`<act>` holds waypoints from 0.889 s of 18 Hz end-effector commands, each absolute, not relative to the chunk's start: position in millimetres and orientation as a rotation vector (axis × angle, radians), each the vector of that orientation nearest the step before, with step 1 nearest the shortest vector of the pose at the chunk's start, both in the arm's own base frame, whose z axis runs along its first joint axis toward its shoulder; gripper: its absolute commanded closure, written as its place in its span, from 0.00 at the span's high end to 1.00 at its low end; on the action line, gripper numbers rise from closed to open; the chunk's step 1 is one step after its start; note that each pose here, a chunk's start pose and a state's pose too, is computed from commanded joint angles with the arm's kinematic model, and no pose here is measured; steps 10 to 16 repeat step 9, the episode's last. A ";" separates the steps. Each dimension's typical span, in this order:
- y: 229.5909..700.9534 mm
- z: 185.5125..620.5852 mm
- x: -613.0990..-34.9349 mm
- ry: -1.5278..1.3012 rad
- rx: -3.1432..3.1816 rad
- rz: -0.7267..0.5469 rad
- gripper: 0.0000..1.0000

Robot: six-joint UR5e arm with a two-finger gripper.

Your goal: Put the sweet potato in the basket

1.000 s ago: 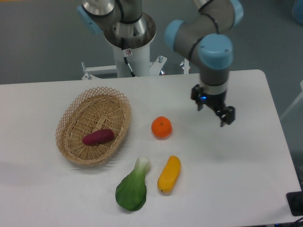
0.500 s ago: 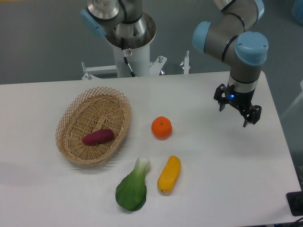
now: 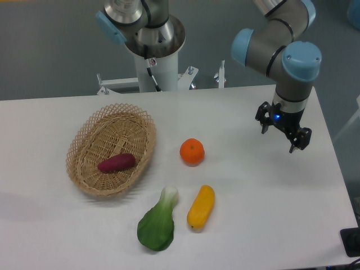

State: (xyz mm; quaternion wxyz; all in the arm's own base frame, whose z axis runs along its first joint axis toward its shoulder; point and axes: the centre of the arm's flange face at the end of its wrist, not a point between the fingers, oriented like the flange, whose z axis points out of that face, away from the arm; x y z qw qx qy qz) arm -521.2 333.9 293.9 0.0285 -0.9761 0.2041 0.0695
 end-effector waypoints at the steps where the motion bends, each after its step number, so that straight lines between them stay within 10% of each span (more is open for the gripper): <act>1: 334.0 292.9 -521.4 0.630 -3.012 0.212 1.00; 16: 334.2 292.7 -522.0 0.630 -3.012 0.212 1.00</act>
